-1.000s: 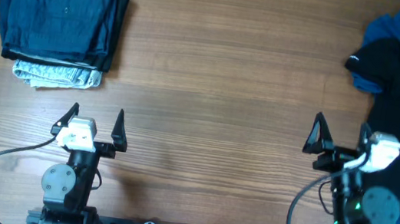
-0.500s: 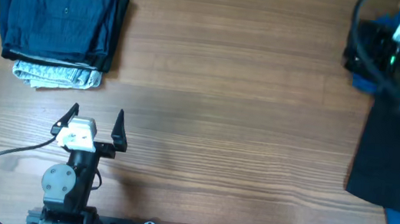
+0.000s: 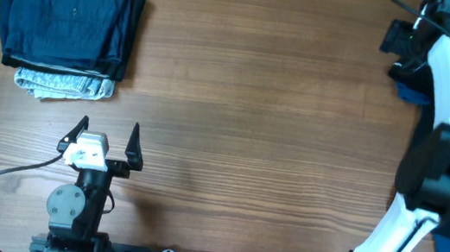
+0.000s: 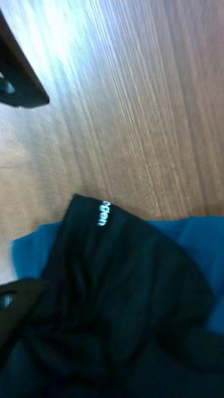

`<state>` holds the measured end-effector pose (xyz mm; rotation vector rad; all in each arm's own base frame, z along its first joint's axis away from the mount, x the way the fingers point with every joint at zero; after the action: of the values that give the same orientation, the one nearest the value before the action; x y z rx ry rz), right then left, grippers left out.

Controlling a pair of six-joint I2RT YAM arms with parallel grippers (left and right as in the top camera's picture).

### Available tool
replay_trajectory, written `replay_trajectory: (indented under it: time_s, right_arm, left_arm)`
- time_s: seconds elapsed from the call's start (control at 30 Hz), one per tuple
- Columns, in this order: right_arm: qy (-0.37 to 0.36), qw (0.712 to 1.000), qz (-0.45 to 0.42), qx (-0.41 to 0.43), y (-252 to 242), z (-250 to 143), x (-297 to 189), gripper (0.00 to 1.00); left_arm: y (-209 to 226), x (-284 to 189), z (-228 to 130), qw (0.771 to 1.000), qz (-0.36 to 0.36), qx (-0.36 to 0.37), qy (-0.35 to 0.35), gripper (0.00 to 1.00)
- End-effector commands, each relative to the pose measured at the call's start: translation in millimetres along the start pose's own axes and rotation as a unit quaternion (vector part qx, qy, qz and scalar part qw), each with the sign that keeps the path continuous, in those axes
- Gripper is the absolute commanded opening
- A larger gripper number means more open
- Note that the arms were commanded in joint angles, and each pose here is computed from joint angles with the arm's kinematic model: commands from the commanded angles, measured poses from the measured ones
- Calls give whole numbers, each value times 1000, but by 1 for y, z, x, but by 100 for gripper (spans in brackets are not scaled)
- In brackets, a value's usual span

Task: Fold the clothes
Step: 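Reach the right gripper to the black polo on the right and grasp it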

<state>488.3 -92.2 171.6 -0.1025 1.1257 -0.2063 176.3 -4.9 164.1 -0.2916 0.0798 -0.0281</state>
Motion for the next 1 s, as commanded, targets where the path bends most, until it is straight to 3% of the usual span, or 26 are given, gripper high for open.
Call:
replay_trajectory:
  time_s: [0.0, 0.17, 0.47, 0.53, 0.67, 0.7, 0.8, 0.97]
  right_arm:
    - [4, 1000, -18, -6, 2, 1, 37, 85]
    - [13, 1000, -23, -1, -8, -7, 72, 73]
    - [99, 995, -9, 19, 0, -47, 119, 63]
    - [114, 993, -7, 17, 1, -52, 120, 45]
    - [121, 993, -6, 14, 1, -55, 120, 19]
    - [119, 993, -5, 14, 1, -54, 120, 4]
    - [98, 995, -6, 16, -2, -42, 110, 4]
    - [9, 999, -21, 35, -25, 0, 35, 4]
  left_arm:
    - [0, 0, -2, 1000, 0, 10, 0, 100]
    - [0, 0, -2, 1000, 0, 10, 0, 100]
    - [0, 0, -2, 1000, 0, 10, 0, 100]
    - [0, 0, -2, 1000, 0, 10, 0, 100]
    - [0, 0, -2, 1000, 0, 10, 0, 100]
    - [0, 0, -2, 1000, 0, 10, 0, 100]
    - [0, 0, -2, 1000, 0, 10, 0, 100]
    - [0, 0, -2, 1000, 0, 10, 0, 100]
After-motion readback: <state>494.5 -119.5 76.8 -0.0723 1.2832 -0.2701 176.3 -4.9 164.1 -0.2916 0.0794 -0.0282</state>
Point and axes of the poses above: each gripper's point midway between its finger pads, its own x axis out along the fingers, its own y axis along the line the jaws close on, z = x × y, the point moved 7 cm from there along -x, back along the fingers, and after that the axes turned 13 degrees about -x, right-handed, at the moved point
